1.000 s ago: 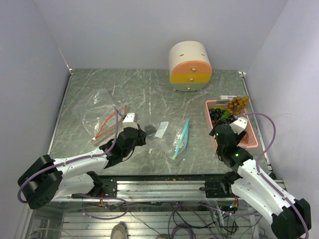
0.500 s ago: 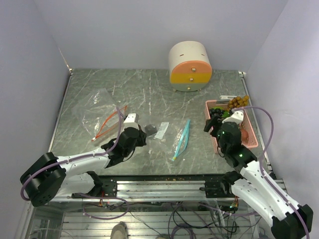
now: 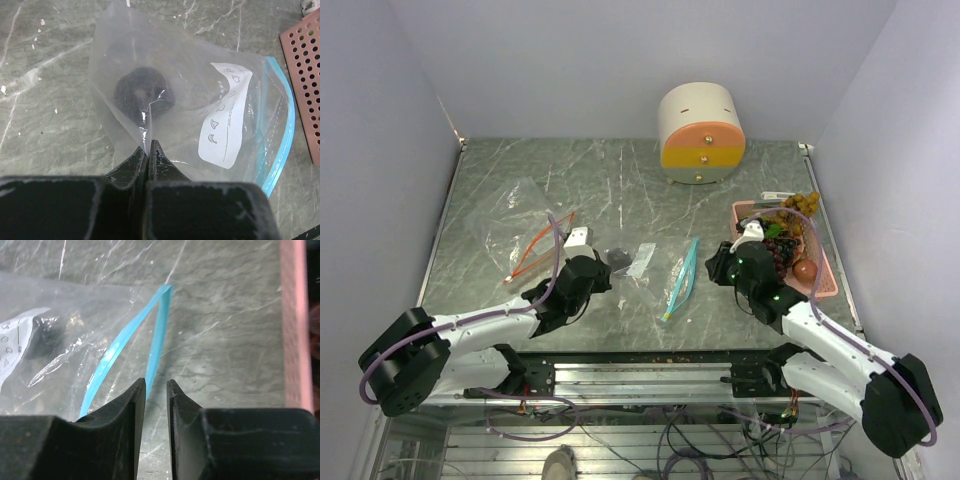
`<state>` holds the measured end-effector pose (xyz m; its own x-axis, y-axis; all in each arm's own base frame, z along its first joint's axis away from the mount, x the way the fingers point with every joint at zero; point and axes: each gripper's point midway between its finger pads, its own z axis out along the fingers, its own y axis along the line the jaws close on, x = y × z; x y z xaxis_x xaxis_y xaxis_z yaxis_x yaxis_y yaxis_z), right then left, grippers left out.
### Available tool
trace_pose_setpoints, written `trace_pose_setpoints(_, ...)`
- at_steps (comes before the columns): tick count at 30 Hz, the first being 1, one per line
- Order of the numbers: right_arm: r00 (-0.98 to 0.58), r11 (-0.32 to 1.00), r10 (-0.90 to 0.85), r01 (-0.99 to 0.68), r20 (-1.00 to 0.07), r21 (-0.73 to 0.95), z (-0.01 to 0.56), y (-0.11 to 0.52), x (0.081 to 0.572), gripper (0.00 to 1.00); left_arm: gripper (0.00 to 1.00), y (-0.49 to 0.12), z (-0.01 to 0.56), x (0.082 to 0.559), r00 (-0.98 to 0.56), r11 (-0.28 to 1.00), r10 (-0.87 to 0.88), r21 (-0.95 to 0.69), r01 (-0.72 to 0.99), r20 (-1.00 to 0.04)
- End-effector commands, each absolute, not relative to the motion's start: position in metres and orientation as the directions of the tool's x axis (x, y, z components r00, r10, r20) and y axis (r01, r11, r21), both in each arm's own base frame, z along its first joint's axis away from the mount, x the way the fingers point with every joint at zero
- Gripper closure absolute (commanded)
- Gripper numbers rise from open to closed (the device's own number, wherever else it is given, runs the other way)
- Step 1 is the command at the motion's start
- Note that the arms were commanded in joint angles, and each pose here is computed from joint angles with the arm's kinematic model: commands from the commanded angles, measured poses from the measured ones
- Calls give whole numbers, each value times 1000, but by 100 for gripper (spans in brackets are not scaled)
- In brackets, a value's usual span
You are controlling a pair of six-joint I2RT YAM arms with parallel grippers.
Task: Open the zip-top bag and remove the fake food
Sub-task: Pick up the fake fruit from the zipper food storage bag.
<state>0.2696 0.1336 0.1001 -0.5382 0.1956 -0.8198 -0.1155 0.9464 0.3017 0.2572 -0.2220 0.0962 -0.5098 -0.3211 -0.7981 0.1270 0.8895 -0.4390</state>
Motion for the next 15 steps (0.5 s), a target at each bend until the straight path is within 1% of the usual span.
trace_pose_setpoints(1,-551,911,211,-189,-807,367,96,160,269,78,93,-223,102,264,-493,882,-357,-460,103,-794)
trace_pose_setpoints(4,-584,886,215,-219,-783,407,82,176,267,81,93,-226,100,264,-500,878,-359,-467,105,-788)
trace_pose_setpoints(8,-614,849,214,-269,-760,455,68,195,264,82,93,-224,98,263,-504,881,-358,-464,97,-786)
trace_pose_setpoints(15,-603,749,248,-377,-758,545,73,227,266,83,93,-224,99,263,-507,885,-345,-453,104,-790)
